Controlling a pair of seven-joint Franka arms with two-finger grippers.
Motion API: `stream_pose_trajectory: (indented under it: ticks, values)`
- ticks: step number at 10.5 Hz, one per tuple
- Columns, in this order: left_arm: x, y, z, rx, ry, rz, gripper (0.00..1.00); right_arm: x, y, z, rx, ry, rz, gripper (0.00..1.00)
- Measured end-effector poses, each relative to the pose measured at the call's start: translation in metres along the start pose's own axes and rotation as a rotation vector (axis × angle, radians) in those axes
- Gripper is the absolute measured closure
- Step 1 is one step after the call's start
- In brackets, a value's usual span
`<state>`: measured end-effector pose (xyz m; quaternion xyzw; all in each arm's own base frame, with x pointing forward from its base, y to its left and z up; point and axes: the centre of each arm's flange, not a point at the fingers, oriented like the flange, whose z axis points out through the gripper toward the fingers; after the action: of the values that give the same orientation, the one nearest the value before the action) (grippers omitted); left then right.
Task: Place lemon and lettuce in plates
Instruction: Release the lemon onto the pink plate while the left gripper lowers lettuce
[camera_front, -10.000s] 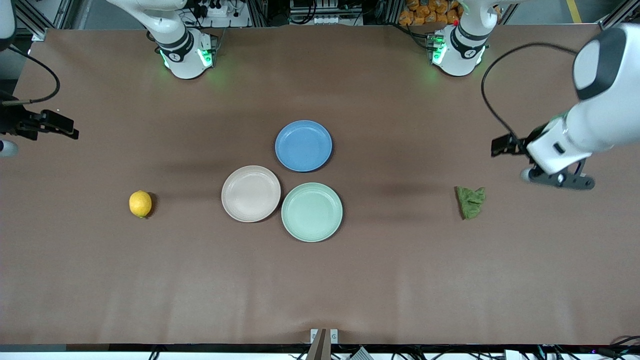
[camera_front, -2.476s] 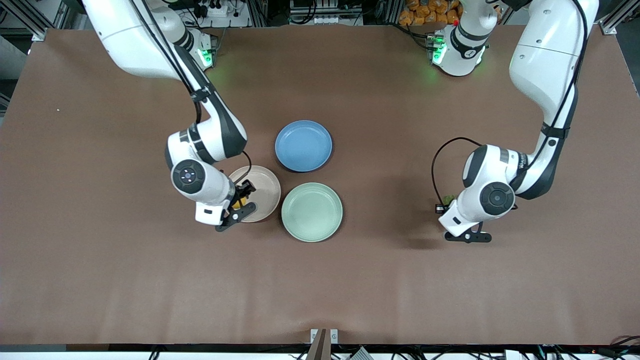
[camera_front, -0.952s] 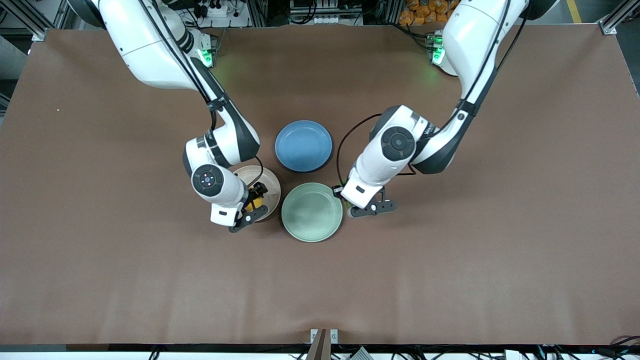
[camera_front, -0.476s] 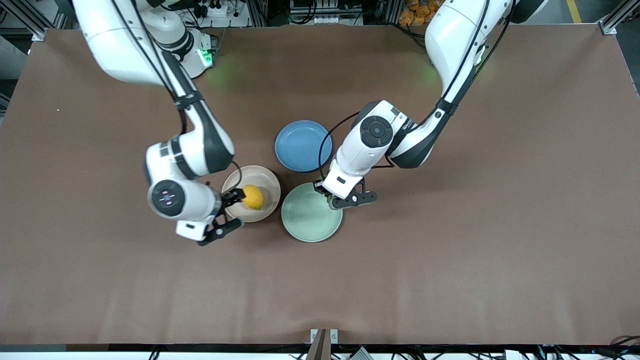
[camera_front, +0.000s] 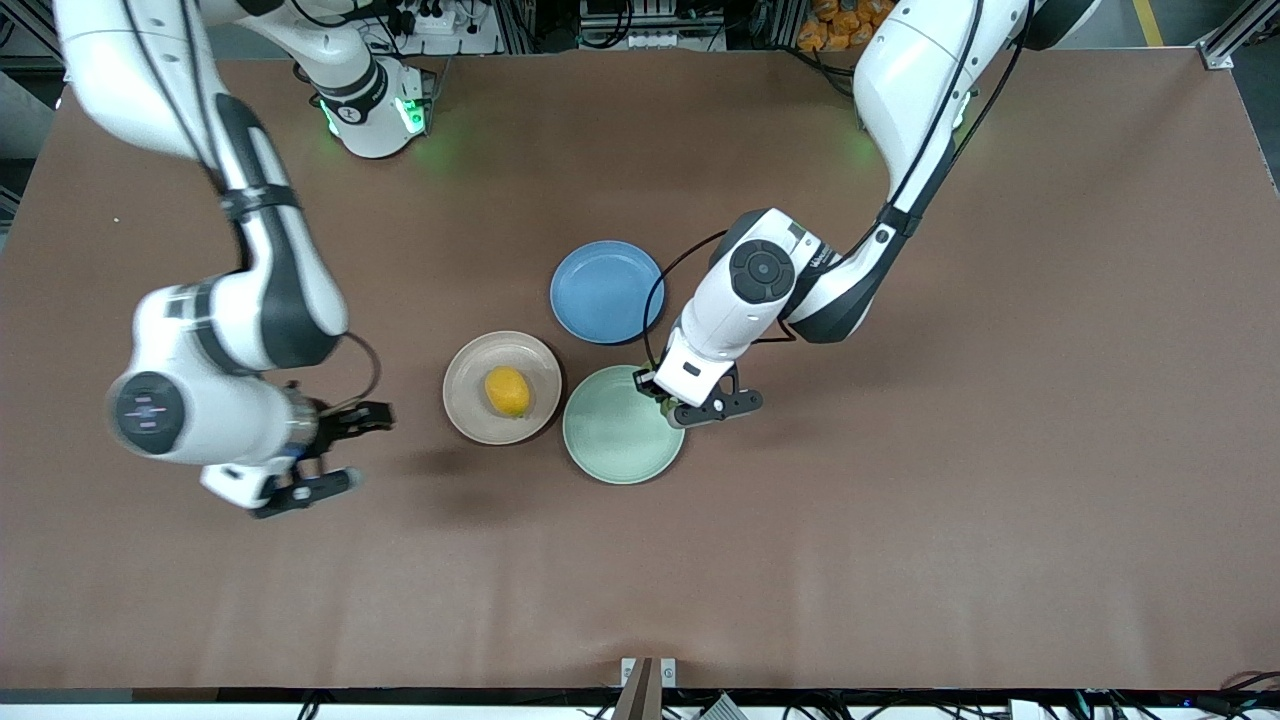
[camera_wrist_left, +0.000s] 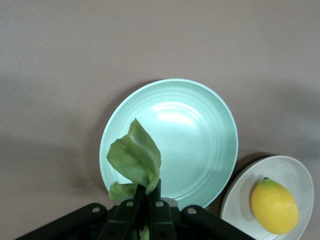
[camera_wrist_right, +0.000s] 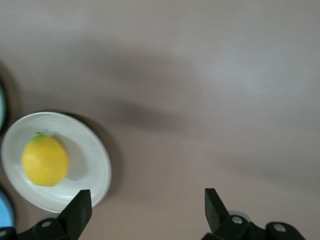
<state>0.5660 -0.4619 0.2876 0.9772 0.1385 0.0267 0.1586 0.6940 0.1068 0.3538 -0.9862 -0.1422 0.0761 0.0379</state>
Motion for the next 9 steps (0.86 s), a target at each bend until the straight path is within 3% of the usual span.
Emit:
stream_pose_trajectory:
  ticks: [3, 4, 5, 9]
  values:
    - [-0.001, 0.004, 0.004, -0.037, 0.023, -0.042, 0.95, -0.018, 0.079, -0.019, 0.011, 0.03, 0.092, 0.0]
    - [-0.003, 0.006, 0.005, -0.046, 0.027, -0.063, 0.9, -0.024, 0.095, -0.03, 0.005, 0.047, 0.106, 0.0]
    - [-0.003, 0.01, 0.003, -0.063, 0.039, -0.069, 0.8, -0.03, 0.108, -0.041, -0.002, 0.062, 0.12, 0.0]
    - [0.024, 0.002, -0.01, -0.08, 0.097, -0.143, 0.24, -0.054, 0.141, -0.084, -0.023, 0.121, 0.173, 0.0]
